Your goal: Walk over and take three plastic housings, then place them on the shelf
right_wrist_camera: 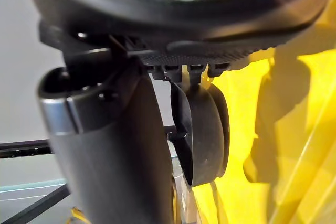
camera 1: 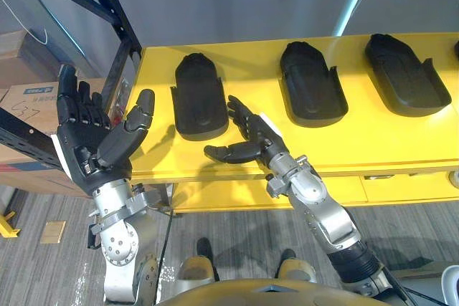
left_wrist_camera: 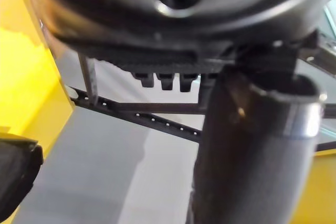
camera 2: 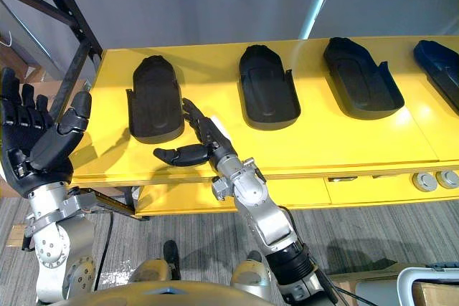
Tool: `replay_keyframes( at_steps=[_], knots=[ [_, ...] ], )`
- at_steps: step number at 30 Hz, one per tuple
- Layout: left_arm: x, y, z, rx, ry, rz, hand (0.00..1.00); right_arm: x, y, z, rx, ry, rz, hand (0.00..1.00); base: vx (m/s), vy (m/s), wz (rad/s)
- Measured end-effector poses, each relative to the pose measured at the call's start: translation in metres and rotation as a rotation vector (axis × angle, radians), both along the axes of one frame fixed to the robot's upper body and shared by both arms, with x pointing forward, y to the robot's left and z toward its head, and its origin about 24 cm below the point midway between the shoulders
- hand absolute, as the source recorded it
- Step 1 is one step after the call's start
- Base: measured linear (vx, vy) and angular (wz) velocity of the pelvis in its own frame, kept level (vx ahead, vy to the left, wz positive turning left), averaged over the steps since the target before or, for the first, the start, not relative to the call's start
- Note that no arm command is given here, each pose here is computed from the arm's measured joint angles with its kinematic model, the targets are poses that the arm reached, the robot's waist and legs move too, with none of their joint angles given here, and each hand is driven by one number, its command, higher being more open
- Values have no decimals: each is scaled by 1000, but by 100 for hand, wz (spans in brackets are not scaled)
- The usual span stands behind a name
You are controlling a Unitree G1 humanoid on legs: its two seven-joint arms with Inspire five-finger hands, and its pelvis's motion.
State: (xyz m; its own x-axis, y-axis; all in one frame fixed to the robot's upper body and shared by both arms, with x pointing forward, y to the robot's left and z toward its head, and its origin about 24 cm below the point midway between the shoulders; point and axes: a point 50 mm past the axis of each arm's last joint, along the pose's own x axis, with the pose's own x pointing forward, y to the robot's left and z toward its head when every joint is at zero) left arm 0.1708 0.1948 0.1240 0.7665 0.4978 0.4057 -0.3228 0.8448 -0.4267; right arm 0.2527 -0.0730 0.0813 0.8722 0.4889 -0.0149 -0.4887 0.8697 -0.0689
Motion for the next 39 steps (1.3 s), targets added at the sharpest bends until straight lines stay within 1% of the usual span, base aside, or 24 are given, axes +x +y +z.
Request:
replay_keyframes(
  at_steps=[12,19,24,28,29,31,32,36,37,39],
  knots=[
    [0,-1,0,-1,1,-3,100,-7,12,-3,-4,8,74,100,0,0,0],
    [1,-4,-1,-5,5,-19,100,-7,14,-5,-1,4,57,100,0,0,2],
    [1,-4,-1,-2,4,-26,100,-5,10,-5,6,-23,9,100,0,0,0],
    [0,-4,-1,-1,6,-27,100,-2,0,11,65,-142,-13,100,0,0,0],
    [0,-4,-1,3,5,-32,100,-4,-5,24,102,-215,-12,100,0,0,0],
    [1,-5,-1,9,4,-40,100,-10,-10,39,150,-293,4,100,0,0,0],
    [0,-4,-1,17,2,-45,100,-16,-13,53,210,-361,45,100,0,0,0],
    [1,-4,0,40,-4,-70,100,-31,-14,71,255,-507,163,100,0,0,0],
    [1,-5,0,43,-5,-75,100,-32,-14,71,264,-508,192,100,0,0,0],
    [1,-5,0,55,-5,-88,100,-38,-10,68,288,-491,317,100,0,0,0]
  ],
)
